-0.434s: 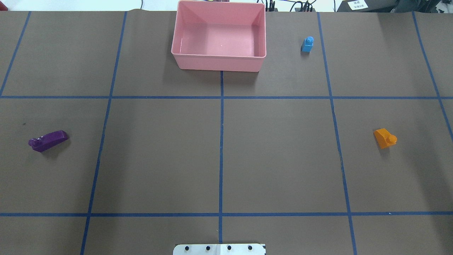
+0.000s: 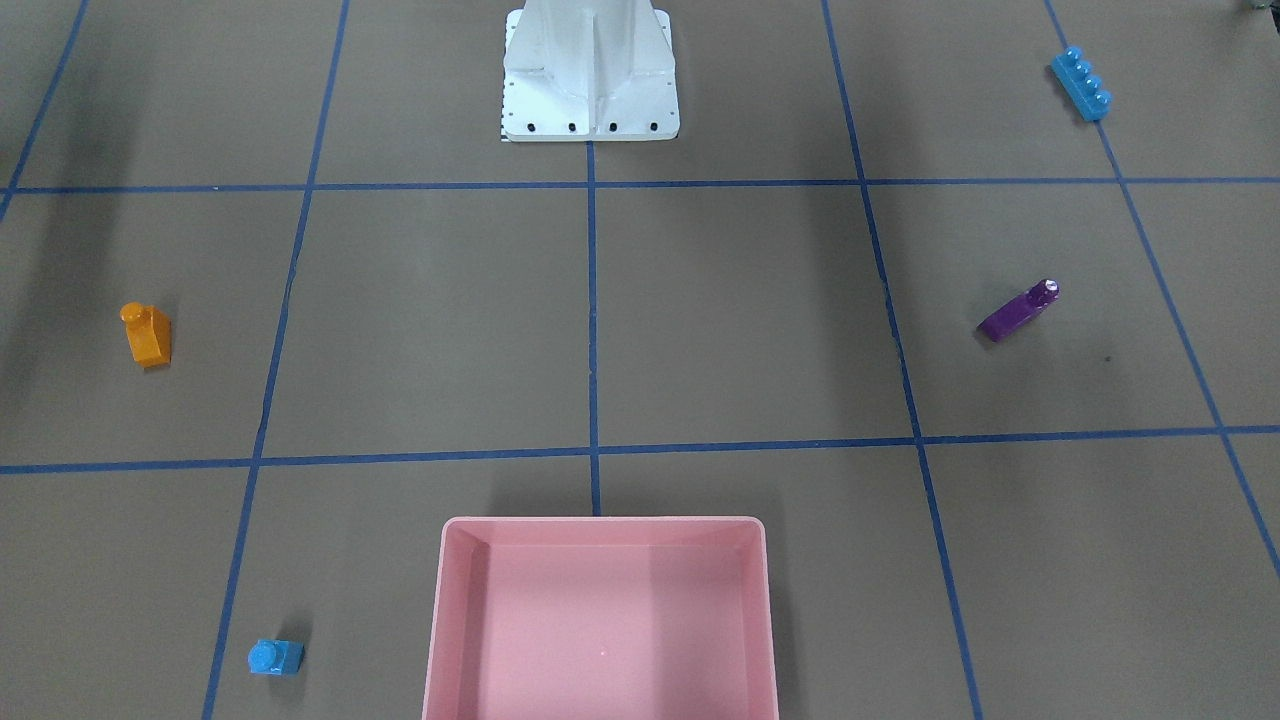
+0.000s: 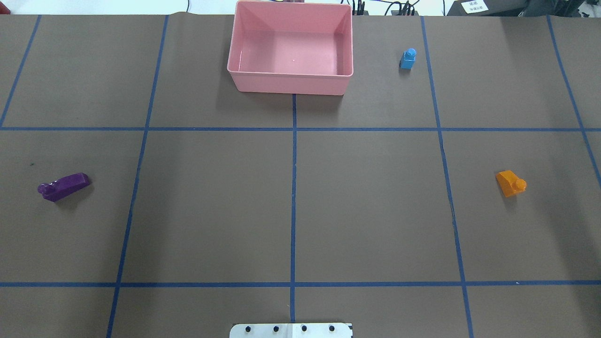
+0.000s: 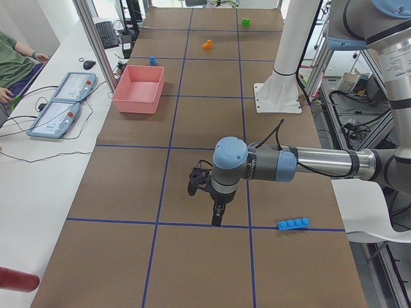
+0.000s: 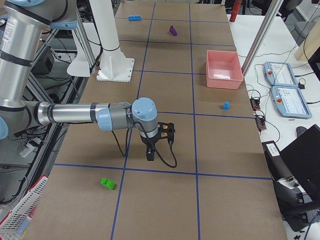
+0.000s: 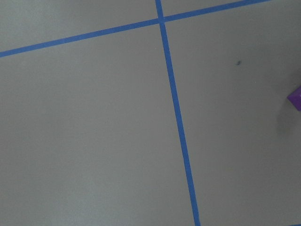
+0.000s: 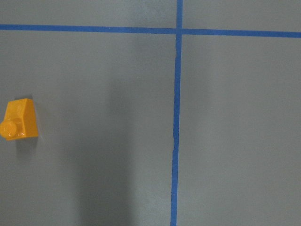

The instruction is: Put all blocks into box

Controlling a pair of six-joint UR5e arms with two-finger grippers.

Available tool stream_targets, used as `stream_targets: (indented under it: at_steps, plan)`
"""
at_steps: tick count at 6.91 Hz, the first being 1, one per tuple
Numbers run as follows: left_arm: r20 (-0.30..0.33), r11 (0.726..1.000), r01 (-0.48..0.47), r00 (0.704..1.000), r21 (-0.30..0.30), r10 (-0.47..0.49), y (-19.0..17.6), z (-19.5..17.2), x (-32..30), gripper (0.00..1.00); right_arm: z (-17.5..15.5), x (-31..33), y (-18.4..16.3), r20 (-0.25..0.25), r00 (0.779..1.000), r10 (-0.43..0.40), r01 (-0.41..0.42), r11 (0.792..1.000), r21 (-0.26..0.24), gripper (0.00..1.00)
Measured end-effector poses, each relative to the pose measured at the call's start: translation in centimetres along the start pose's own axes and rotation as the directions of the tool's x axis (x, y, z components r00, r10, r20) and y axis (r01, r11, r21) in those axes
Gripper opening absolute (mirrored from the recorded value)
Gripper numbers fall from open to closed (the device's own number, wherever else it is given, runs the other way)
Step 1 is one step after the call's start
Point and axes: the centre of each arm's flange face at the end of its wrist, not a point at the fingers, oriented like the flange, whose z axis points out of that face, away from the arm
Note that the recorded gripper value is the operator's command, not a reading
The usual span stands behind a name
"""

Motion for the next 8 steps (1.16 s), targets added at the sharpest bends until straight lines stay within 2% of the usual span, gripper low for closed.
stream_targets:
  at_steps: [2,3,5,6,7,8]
  plan:
    - [0.0,1.0,-0.007,1.0,0.01,0.007,-0.3,-0.3,0.2,1.0,-0.7,-1.9,-2.0,0.005,0.998,-0.057,0.057,0.998,0.032,1.0]
    - [0.0,1.0,-0.008,1.0,0.011,0.008,-0.3,-0.4,0.3,1.0,-0.9,-3.7,-3.1,0.01,0.993,-0.114,0.113,0.992,0.052,1.0]
    - [0.0,1.0,-0.009,1.0,0.012,0.009,-0.3,-0.4,0.3,1.0,-0.1,-9.5,-6.6,0.042,0.964,-0.264,0.261,0.962,0.076,0.99]
    - [0.0,1.0,-0.01,1.0,0.013,0.01,-0.3,-0.4,0.3,1.0,1.2,-13.0,-8.5,0.065,0.946,-0.318,0.314,0.947,0.068,0.99]
    - [0.001,1.0,-0.011,1.0,0.013,0.011,-0.4,-0.4,0.3,1.0,3.0,-16.5,-9.3,0.081,0.947,-0.31,0.308,0.951,0.04,0.99]
    - [0.001,1.0,-0.012,1.0,0.014,0.012,-0.4,-0.4,0.3,1.0,5.4,-20.1,-9.5,0.064,0.96,-0.271,0.271,0.962,0.013,0.99]
